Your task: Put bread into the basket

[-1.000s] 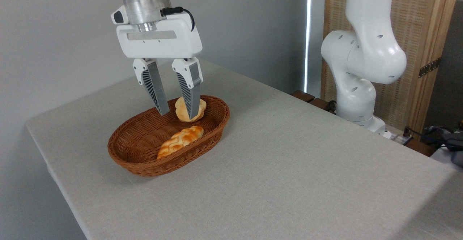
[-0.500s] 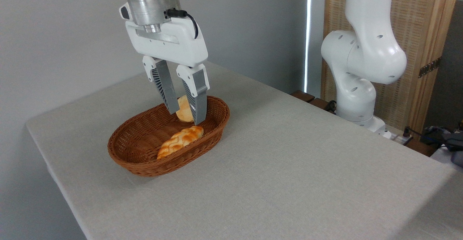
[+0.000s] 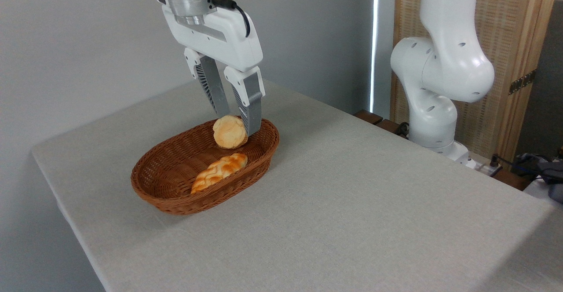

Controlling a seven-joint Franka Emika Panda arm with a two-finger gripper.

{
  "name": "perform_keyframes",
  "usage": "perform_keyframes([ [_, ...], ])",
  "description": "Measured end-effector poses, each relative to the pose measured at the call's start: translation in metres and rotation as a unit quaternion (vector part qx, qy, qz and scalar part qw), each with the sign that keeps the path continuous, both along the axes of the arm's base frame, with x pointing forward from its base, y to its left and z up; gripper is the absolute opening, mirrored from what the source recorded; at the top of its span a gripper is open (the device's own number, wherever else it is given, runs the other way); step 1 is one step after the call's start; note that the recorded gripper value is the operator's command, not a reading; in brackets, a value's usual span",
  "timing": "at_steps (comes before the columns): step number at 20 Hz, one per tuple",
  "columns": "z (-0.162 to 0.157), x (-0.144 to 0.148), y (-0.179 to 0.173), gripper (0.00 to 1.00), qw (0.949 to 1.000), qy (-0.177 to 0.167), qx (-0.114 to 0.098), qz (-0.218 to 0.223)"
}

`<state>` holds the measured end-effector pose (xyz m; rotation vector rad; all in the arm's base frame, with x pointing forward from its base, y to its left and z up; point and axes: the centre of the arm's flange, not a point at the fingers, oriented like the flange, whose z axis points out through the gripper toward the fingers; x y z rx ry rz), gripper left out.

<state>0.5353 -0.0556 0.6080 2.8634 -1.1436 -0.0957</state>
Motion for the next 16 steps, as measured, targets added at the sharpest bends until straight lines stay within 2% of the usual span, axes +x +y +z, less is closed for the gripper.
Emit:
perform_keyframes([
  [9, 0.014, -0.005, 0.006, 1.00, 0.9999, -0.016, -0.002, 0.005],
  [16, 0.020, 0.003, 0.017, 1.00, 0.9988, -0.047, -0.004, 0.017],
])
